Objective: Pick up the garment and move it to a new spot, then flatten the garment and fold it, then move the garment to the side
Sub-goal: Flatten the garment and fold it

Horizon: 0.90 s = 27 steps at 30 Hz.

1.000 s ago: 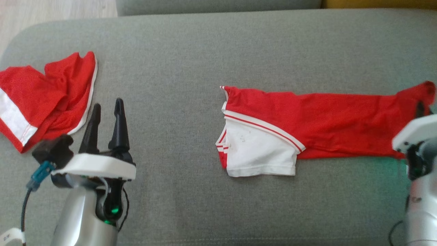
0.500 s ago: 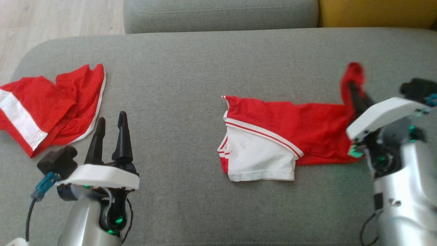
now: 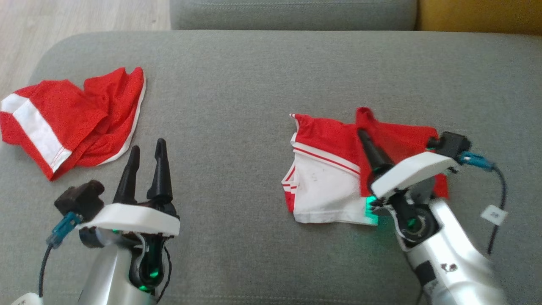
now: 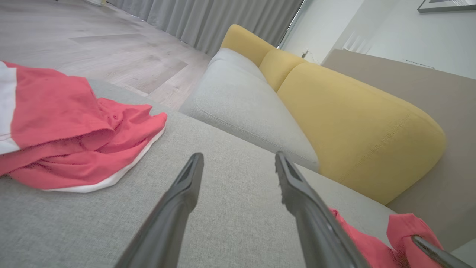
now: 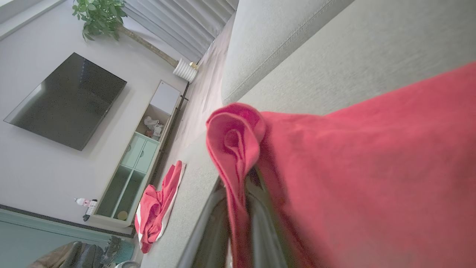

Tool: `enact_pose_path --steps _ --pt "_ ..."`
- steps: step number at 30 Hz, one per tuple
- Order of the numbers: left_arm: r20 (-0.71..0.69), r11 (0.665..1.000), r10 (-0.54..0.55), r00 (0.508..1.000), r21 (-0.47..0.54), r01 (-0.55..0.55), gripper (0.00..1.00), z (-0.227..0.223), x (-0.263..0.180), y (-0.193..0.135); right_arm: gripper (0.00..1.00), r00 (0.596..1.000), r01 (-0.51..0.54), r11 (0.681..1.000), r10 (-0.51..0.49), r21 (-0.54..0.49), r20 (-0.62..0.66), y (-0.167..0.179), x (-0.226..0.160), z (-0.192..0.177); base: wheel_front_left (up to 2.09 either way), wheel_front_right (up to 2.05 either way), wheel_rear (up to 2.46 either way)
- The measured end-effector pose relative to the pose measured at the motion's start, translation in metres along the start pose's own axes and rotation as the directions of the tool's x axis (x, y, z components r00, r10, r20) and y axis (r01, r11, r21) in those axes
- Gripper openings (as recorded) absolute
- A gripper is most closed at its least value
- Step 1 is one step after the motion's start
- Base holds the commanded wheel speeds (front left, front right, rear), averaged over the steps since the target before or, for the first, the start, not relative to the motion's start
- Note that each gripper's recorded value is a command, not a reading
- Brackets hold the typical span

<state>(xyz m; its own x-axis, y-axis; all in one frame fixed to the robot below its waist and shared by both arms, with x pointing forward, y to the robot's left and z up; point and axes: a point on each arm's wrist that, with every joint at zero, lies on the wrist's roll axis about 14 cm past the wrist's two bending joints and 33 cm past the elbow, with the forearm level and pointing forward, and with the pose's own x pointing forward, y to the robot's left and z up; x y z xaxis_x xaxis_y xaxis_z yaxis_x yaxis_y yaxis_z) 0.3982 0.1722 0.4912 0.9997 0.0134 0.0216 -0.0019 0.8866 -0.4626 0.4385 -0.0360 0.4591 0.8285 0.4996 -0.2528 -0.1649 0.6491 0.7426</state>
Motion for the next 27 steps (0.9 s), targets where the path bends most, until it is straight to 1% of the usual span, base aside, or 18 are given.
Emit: enact_pose_path --steps 2,5,12,13,14,15,18,21,25,27 --pt "-0.008 1.0 0.016 1.0 0.0 -0.016 1.0 -0.002 -0.001 0.004 0.0 1.0 -0.017 0.999 0.017 0.027 -0.022 0.006 0.007 -0.011 0.0 0.0 0.0" --pt "-0.019 0.999 0.04 0.999 0.005 -0.04 1.0 -0.006 -0.003 0.01 0.0 0.998 -0.038 0.999 0.039 0.034 -0.044 0.015 0.017 -0.024 0.0 0.0 0.0" --pt "-0.031 0.998 0.059 0.998 0.003 -0.059 1.0 -0.009 -0.006 0.016 0.0 0.995 -0.023 0.999 0.027 0.037 -0.096 0.013 0.029 -0.048 0.0 0.0 0.0" --pt "-0.031 0.998 0.064 0.997 0.001 -0.064 1.0 -0.009 -0.007 0.018 0.02 0.993 -0.022 0.999 0.026 0.035 -0.114 0.014 0.03 -0.053 0.0 0.0 0.0" --pt "-0.032 0.998 0.067 0.997 0.002 -0.067 1.0 -0.01 -0.007 0.019 0.49 0.991 -0.024 0.999 0.028 0.034 -0.127 0.014 0.031 -0.057 0.0 0.0 0.0" --pt "-0.034 0.997 0.071 0.997 0.002 -0.071 1.0 -0.01 -0.008 0.02 1.0 0.991 -0.027 0.999 0.031 0.031 -0.132 0.016 0.033 -0.06 0.0 0.0 0.0" --pt "-0.036 0.997 0.077 0.996 0.003 -0.077 1.0 -0.011 -0.008 0.022 1.0 0.986 -0.049 0.998 0.056 0.048 -0.158 0.025 0.035 -0.069 0.0 0.0 0.0" --pt "-0.039 0.997 0.077 0.996 0.003 -0.077 1.0 -0.012 -0.008 0.022 1.0 0.985 -0.067 0.996 0.075 0.055 -0.158 0.032 0.036 -0.071 0.0 0.0 0.0" --pt "-0.041 0.998 0.069 0.997 0.002 -0.069 1.0 -0.013 -0.006 0.02 1.0 0.988 -0.093 0.994 0.098 0.049 -0.118 0.043 0.041 -0.058 0.0 0.0 0.0" --pt "-0.041 0.998 0.061 0.997 0.001 -0.061 1.0 -0.013 -0.005 0.017 1.0 0.992 -0.1 0.995 0.101 0.024 -0.076 0.046 0.043 -0.044 0.0 0.0 0.0"
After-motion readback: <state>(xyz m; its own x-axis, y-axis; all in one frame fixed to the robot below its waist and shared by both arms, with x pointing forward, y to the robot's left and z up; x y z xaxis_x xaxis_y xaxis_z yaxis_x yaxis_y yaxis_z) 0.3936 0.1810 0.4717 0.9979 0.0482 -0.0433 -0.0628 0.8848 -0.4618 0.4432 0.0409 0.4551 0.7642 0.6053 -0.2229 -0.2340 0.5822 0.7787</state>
